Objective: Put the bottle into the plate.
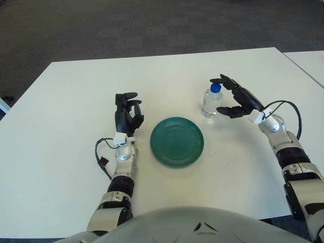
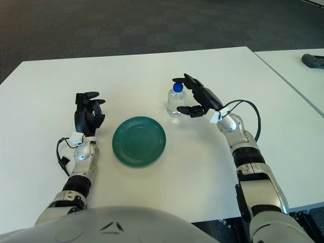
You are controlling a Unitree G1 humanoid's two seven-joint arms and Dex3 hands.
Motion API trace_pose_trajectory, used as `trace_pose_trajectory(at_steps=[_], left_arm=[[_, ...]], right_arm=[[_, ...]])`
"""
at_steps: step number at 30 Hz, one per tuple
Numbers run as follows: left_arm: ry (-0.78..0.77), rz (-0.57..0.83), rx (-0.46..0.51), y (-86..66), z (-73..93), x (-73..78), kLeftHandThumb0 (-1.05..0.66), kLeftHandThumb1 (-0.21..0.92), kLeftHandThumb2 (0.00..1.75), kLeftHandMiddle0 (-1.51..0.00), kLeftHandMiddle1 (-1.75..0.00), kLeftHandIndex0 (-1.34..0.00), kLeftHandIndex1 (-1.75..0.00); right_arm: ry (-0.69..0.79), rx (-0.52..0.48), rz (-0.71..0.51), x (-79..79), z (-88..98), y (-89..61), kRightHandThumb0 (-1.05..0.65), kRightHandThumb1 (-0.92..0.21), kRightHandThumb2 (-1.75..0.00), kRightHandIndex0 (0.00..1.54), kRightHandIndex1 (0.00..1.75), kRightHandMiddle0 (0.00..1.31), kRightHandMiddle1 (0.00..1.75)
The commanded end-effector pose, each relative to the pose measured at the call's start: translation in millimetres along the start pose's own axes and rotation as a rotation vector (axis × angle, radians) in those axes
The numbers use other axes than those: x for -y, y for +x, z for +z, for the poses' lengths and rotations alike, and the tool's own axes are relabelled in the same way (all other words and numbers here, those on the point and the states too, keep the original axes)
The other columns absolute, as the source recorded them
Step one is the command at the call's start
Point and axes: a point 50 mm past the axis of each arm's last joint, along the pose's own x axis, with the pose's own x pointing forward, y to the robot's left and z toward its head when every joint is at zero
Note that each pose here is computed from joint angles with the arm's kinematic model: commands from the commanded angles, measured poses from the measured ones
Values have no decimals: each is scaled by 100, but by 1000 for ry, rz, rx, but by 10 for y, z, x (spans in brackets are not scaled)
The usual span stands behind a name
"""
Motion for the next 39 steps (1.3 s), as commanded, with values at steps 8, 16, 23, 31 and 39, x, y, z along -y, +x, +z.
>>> trace_pose_trajectory(at_steps=[8,16,23,31,39], left_arm=[[-9,41,-91,-221,-137,-39,-89,92,70,-18,-161,-14,-156],[-14,42,-98,-200,-143,-44,-90,92,69,-17,-159,-14,-156],[-14,43,-105,-188,-152,-52,-90,92,69,-17,-159,-14,-157],[-19,40,-105,-178,-154,-52,-90,92,70,-17,-158,-13,-157],[-26,39,-105,-166,-155,-49,-90,92,70,-18,-160,-13,-158]], right_arm=[[-16,-9,66,-53,-5,-105,-105,-92,-57,39,2,0,79],[-21,1,79,-50,44,-191,-105,-92,-58,37,0,0,69],[-28,-4,83,-36,65,-230,-105,-92,-58,34,0,0,60],[-34,0,69,0,97,-276,-105,-92,-59,32,0,0,57],[-26,20,55,42,163,-322,-105,-92,-59,31,0,0,56]])
